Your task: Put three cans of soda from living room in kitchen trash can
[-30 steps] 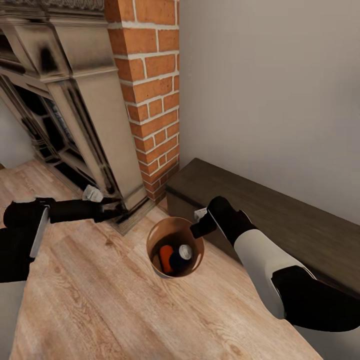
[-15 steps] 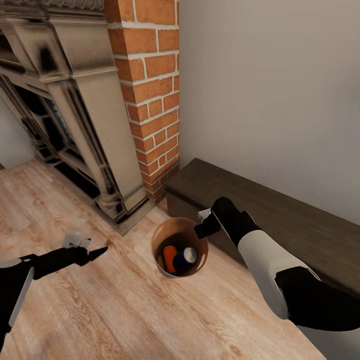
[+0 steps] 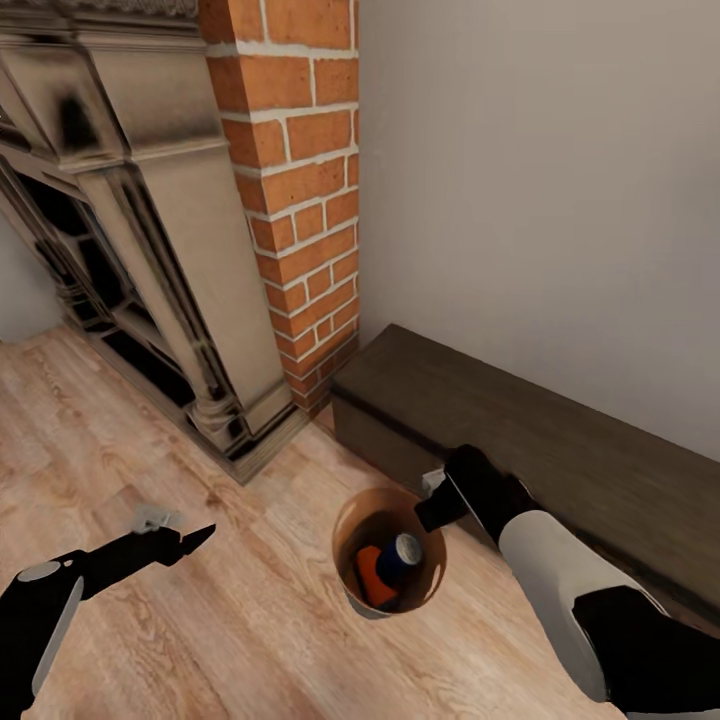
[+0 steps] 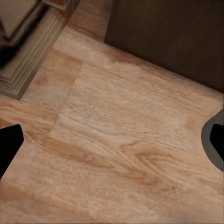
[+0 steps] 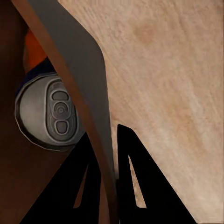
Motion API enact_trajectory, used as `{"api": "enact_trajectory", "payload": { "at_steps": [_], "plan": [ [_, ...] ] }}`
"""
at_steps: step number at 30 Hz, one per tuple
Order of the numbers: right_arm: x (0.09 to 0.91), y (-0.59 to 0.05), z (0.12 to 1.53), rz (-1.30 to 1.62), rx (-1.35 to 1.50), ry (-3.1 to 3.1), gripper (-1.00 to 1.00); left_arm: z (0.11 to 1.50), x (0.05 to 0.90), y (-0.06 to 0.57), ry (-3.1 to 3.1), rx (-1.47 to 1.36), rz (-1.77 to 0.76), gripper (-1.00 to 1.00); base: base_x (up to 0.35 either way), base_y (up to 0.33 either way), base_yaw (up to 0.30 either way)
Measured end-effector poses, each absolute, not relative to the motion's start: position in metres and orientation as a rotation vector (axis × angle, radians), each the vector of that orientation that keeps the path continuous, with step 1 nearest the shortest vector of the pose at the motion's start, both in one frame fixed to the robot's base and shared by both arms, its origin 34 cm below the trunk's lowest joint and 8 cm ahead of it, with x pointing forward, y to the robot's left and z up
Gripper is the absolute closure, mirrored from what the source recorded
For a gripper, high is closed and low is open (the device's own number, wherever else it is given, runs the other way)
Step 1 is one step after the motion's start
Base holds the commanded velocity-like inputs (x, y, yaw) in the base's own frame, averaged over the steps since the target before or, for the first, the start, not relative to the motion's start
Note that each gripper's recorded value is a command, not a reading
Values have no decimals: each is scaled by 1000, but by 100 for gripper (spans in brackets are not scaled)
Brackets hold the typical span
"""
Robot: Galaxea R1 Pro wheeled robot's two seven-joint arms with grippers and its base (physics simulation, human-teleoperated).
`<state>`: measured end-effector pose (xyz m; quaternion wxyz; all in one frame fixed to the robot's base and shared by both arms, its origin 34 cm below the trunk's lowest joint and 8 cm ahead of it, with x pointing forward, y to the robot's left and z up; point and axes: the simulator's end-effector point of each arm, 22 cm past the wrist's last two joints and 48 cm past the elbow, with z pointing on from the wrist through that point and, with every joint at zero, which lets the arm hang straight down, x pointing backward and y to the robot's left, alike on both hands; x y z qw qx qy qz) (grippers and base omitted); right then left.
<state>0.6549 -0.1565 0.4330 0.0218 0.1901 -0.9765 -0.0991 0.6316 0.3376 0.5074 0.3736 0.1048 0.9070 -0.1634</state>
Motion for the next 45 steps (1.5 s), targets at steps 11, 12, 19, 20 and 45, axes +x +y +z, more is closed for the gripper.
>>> {"api": "enact_trajectory", "payload": {
  "at_steps": [11,12,19,20,45],
  "plan": [
    [607,-146,399,-384,605,-2988,100,494,627,331,2341,230,-413,-100,-64,250,0],
    [605,-145,399,-386,604,-2986,100,492,626,332,2345,225,-406,-100,-147,277,0],
    [600,-154,390,-305,622,-2994,100,475,612,338,2389,186,-391,-100,-178,263,31],
    [600,-153,390,-312,615,-2993,100,472,610,339,2395,181,-393,-100,-197,254,87],
    [594,-175,374,-207,652,-2995,100,436,581,333,2469,158,-457,-100,-94,128,70]
  ]
}}
